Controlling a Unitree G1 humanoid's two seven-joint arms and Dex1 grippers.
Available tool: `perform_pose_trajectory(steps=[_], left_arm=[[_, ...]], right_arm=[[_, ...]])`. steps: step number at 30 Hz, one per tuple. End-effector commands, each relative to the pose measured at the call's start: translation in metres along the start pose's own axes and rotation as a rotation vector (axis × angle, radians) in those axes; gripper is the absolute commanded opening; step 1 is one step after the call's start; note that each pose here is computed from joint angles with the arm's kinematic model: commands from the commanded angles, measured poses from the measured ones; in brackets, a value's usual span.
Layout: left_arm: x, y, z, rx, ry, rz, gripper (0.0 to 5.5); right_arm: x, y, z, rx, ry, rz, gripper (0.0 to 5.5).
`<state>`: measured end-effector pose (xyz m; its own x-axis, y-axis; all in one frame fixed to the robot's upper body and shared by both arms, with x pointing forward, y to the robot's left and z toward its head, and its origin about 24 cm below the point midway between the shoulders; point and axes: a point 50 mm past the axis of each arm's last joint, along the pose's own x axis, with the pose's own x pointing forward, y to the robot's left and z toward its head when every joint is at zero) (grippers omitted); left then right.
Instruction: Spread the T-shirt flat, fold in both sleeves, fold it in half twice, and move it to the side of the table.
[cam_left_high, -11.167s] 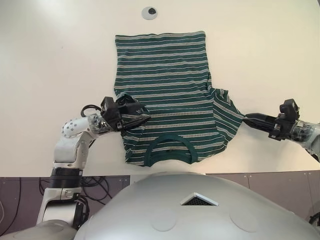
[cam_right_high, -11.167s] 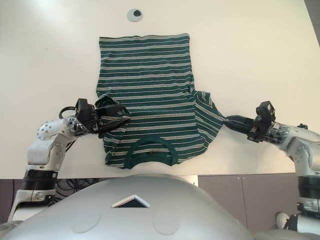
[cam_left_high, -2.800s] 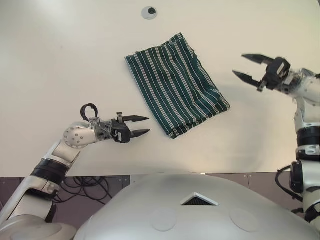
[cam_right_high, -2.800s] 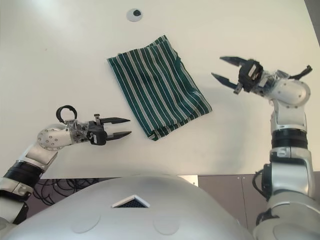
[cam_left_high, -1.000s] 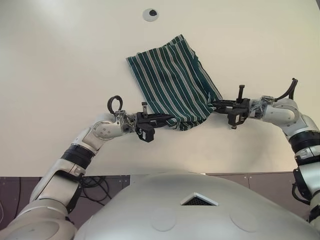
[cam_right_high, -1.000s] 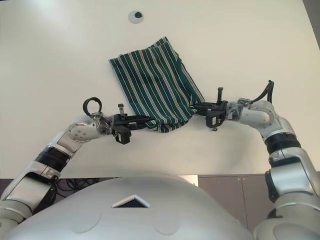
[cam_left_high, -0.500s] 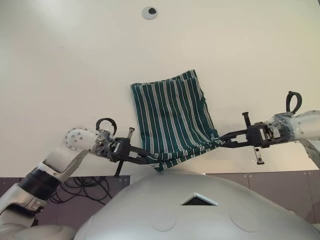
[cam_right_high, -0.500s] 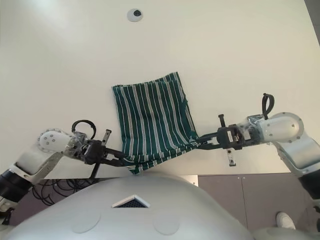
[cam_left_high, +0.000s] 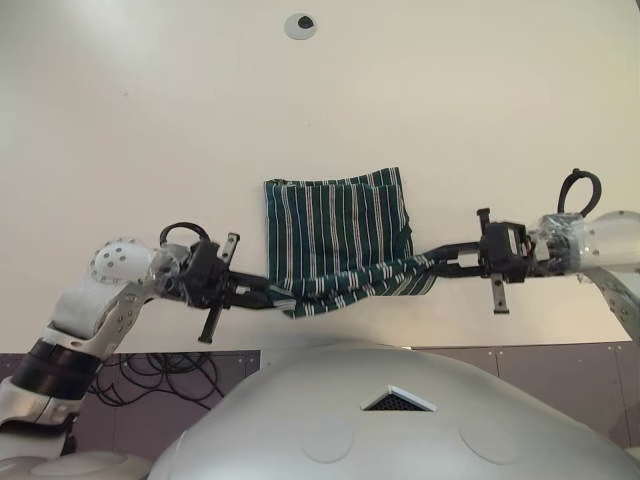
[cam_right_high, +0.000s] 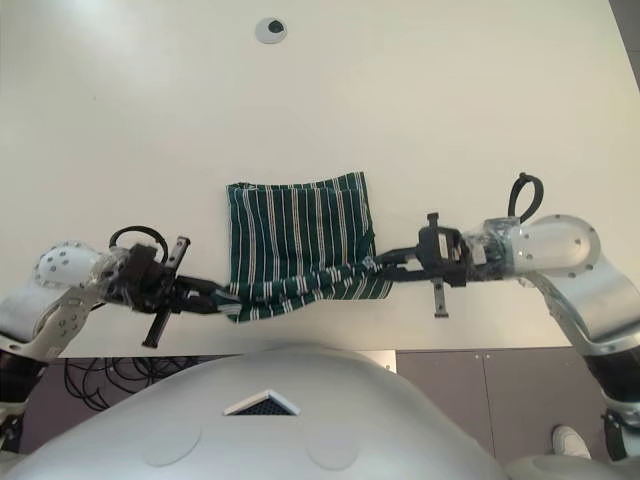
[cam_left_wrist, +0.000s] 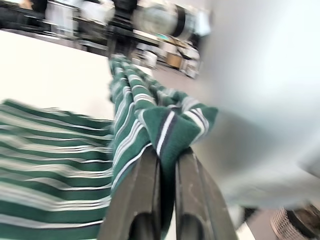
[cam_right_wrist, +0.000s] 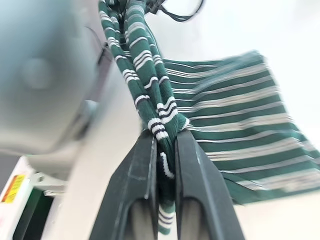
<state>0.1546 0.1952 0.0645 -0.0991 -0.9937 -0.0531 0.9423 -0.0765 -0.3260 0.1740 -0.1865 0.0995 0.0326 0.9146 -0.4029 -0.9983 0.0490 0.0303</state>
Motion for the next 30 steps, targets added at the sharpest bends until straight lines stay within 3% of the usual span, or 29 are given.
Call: perform_pose_trajectory(steps=[1,7,16,17,18,25,27,30], left_arm=[[-0.010,0.026,-0.001,-0.008,-0.006,0.163,0.09],[-0.023,0.064,-0.016,-0.011,-0.006,0.429,0.09],[-0.026,0.082,-0.033,-0.061,0.076,0.560,0.09],[-0.026,0.083,-0.032,-0.063,0.076,0.563,0.09],[-0.026,0.083,-0.031,-0.068,0.070,0.556,0.45],[-0.044,0.095,-0.012,-0.171,-0.115,0.653,1.32],[-0.052,0.103,-0.016,-0.221,-0.118,0.740,1.65],[-0.060,0.115,-0.033,-0.313,-0.059,0.893,1.65]], right_arm=[[0.003,-0.023,-0.005,0.017,0.022,-0.117,0.17],[0.020,-0.054,-0.011,0.020,0.034,-0.236,0.17],[0.042,-0.088,-0.025,-0.006,0.064,-0.331,0.17],[0.043,-0.091,-0.027,-0.009,0.063,-0.349,0.54],[0.043,-0.094,-0.028,-0.001,0.056,-0.363,0.62],[0.042,-0.111,-0.031,0.046,0.004,-0.469,1.67],[0.044,-0.119,-0.030,0.066,-0.034,-0.529,1.70],[0.047,-0.133,-0.029,0.086,-0.107,-0.664,1.70]])
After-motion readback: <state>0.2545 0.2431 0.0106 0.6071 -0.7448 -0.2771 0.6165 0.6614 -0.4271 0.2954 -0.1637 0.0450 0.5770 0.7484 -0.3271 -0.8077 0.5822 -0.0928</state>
